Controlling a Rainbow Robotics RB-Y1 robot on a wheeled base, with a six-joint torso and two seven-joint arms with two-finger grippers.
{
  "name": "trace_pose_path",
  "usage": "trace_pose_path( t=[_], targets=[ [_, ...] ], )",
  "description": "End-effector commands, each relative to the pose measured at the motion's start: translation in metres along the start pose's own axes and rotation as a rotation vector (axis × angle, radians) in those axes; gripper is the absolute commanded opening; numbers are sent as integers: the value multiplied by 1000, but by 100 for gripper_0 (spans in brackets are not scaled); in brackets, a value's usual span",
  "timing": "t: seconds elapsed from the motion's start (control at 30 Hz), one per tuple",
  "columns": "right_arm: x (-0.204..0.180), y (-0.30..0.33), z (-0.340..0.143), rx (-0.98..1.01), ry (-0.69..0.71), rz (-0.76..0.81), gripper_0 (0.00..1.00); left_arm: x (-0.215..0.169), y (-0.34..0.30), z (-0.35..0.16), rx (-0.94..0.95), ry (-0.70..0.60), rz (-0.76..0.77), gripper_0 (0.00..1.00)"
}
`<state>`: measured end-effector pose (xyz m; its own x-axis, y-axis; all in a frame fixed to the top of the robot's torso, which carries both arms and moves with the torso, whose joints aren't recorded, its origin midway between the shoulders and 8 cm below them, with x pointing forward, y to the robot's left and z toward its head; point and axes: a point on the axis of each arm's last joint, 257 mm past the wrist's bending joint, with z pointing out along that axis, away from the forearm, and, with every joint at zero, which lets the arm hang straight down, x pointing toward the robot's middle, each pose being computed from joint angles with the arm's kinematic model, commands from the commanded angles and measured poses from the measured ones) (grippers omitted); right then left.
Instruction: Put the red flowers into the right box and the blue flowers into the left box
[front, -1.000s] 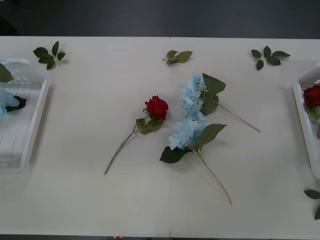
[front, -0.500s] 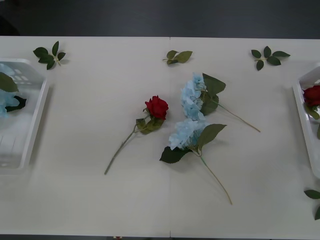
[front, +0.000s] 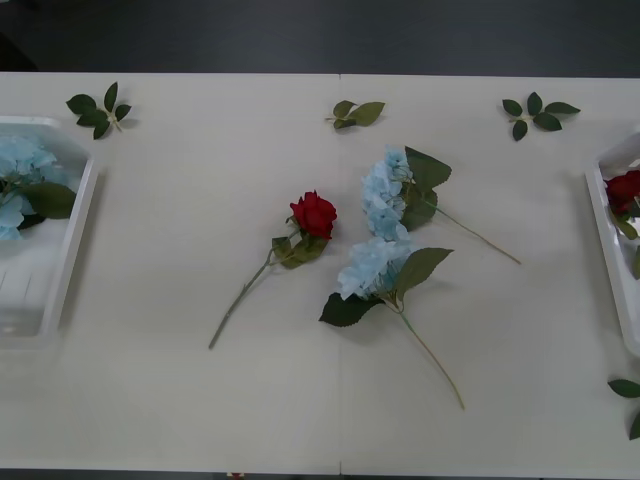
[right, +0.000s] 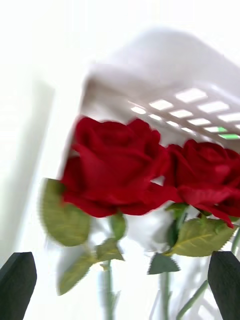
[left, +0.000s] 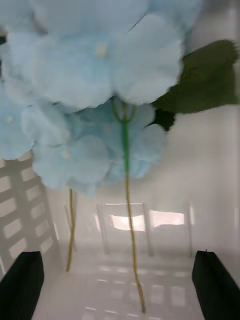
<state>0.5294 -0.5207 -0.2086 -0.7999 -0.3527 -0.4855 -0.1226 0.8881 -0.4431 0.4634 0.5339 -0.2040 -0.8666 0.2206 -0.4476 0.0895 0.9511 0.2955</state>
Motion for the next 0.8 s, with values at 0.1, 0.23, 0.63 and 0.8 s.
trace_pose_path(
  t=[0.1, 0.23, 0.63, 0.8],
  targets=[
    [-51, 14, -49, -28, -49, -105, 100, -45, -26, -51, 86, -128, 204, 100],
    [-71, 61, -63, -106, -61, -141, 100, -61, -73, -65, 216, -204, 309, 100],
    [-96, 149, -63, -187, -42, -200, 100, -73, -229, -71, 569, -267, 501, 100],
    [-97, 192, -54, -184, -43, -284, 100, -81, -280, -65, 603, -300, 575, 100]
  ],
)
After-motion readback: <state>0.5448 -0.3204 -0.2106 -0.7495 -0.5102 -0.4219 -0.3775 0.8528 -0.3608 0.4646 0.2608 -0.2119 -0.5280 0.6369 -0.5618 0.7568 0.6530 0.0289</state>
